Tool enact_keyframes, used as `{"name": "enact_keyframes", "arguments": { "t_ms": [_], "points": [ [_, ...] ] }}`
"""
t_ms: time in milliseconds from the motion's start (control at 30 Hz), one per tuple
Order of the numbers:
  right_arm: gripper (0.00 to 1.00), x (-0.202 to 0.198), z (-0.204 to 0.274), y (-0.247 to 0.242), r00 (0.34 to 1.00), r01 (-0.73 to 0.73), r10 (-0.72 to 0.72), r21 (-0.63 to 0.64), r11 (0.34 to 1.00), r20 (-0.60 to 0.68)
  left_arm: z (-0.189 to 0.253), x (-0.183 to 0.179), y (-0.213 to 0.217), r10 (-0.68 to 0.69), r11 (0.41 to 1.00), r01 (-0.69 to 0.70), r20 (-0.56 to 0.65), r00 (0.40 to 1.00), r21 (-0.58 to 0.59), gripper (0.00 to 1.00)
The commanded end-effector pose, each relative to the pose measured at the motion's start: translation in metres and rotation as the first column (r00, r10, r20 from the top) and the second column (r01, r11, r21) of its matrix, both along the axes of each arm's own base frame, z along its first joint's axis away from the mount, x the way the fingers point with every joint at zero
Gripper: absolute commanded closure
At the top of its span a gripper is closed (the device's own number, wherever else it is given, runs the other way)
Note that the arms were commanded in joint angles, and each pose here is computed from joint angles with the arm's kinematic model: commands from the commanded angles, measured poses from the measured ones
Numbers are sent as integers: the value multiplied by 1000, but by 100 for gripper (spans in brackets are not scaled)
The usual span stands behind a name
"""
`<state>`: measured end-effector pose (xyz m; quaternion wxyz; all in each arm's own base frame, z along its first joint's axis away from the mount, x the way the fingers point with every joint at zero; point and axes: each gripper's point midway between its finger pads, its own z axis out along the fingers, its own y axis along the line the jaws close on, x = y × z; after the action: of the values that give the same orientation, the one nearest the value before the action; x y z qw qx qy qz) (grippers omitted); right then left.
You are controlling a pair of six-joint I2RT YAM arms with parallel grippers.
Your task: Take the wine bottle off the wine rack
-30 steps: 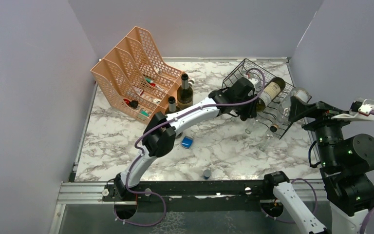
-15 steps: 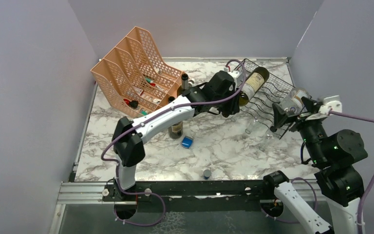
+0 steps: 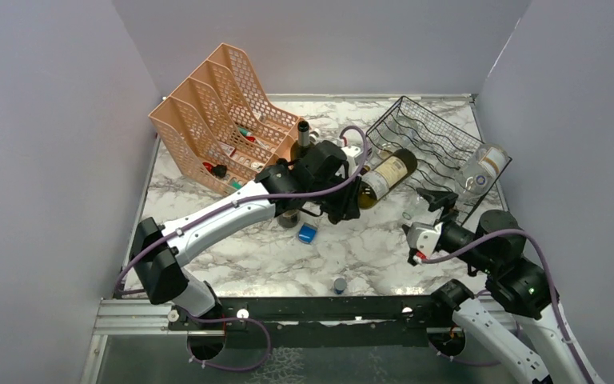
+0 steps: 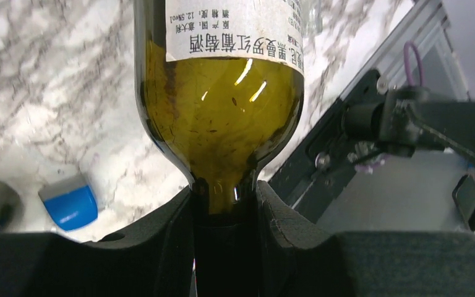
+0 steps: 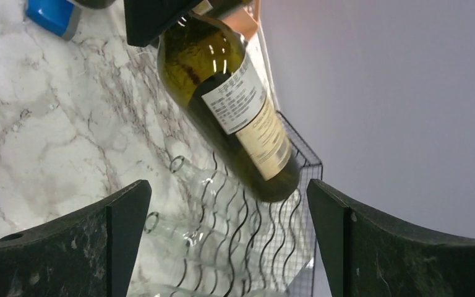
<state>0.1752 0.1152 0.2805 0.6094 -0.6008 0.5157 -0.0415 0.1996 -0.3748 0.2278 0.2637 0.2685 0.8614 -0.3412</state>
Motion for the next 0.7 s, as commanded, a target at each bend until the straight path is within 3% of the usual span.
{"name": "enact_keyframes", "arguments": {
  "t_ms": [0,267,667],
  "points": [
    [0,-2,-15,27,969,-218,235,-195,956,73,45,-21,1,-95,983,105,75,993,-148,100],
    [1,19,-48,47,944,-290,326,-351,890,47,40,-38,17,-123,980,132,64,990,-152,100],
    [8,38,-69,93,907,-405,421,-309,861,-17,38,-53,29,-150,973,157,51,987,-168,100]
  ]
}}
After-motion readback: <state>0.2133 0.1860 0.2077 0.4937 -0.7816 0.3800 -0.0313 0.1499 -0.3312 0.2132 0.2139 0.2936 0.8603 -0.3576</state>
